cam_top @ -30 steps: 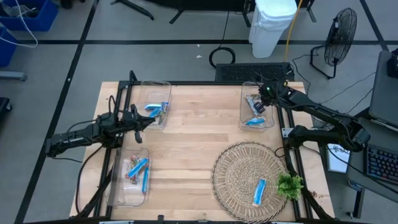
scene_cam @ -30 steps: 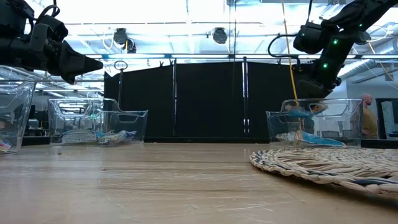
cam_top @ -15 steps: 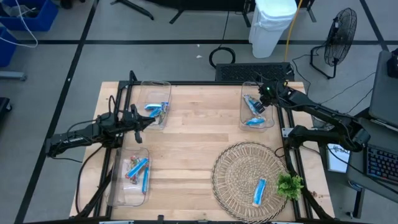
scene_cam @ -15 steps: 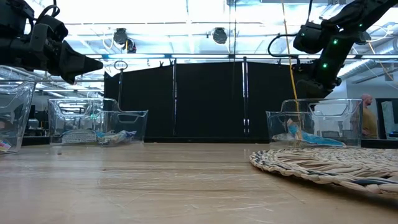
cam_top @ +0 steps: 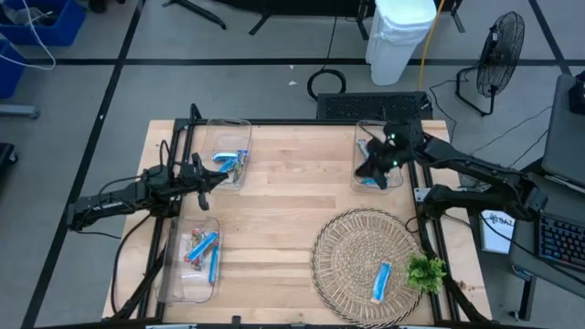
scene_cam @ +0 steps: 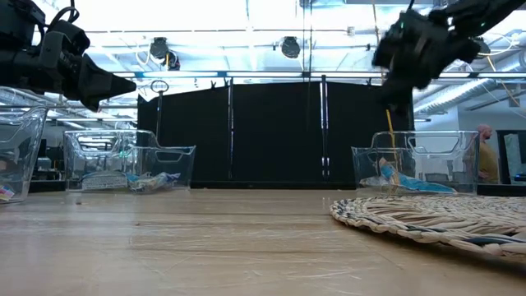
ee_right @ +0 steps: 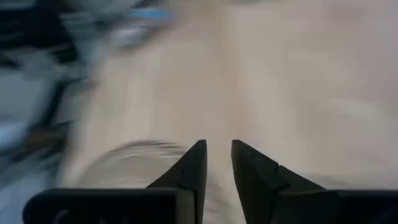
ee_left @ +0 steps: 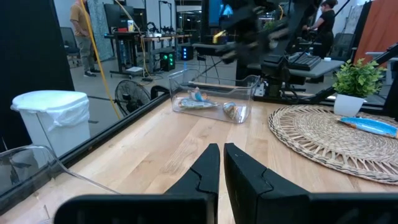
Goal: Pick and place Granola Bars by type
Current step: Put the yellow granola bar into the top right transparent bin
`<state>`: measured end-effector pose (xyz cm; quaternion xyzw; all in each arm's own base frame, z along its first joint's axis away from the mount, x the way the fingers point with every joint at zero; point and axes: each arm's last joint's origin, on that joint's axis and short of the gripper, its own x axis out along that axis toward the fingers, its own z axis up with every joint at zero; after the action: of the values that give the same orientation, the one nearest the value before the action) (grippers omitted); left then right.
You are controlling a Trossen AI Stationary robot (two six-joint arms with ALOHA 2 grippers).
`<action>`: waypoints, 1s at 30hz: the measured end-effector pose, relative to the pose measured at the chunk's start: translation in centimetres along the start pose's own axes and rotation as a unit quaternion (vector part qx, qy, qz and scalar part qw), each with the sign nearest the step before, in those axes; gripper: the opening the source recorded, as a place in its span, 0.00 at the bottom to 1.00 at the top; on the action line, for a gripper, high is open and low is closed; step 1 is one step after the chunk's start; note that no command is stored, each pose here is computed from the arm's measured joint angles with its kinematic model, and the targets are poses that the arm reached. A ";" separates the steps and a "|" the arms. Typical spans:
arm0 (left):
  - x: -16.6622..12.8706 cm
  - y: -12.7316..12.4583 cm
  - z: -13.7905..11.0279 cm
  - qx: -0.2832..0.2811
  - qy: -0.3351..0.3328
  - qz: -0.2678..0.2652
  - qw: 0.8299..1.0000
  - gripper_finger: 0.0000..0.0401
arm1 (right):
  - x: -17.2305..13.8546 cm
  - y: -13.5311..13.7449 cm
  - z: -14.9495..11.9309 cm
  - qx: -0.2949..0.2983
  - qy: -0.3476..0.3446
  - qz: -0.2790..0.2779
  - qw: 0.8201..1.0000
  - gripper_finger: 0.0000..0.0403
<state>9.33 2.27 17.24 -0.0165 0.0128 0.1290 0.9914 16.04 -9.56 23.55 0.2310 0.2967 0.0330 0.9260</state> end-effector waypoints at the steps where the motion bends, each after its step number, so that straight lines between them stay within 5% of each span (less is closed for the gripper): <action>1: 0.0 0.0 0.0 0.000 0.000 0.000 1.000 0.08 | 0.4 1.1 0.1 -0.015 0.000 0.044 0.999 0.16; 5: 0.0 0.0 0.0 0.000 0.000 0.000 1.000 0.08 | 1.9 6.0 0.2 -0.077 0.012 0.169 0.983 0.13; 10: 0.0 0.0 0.0 0.000 0.000 0.000 1.000 0.08 | 3.5 12.2 -1.5 -0.120 0.042 0.217 0.968 0.08; 20: 0.0 0.0 0.0 0.000 0.000 0.000 1.000 0.08 | 5.1 20.6 -9.1 -0.069 0.161 0.177 0.968 0.00; 30: 0.0 0.0 0.0 0.000 0.000 0.000 1.000 0.08 | 8.5 22.1 -15.1 0.001 0.272 0.067 0.960 0.00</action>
<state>9.33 2.27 17.24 -0.0165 0.0127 0.1292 0.9914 16.16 18.01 18.03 0.2336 0.5212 0.1559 0.8059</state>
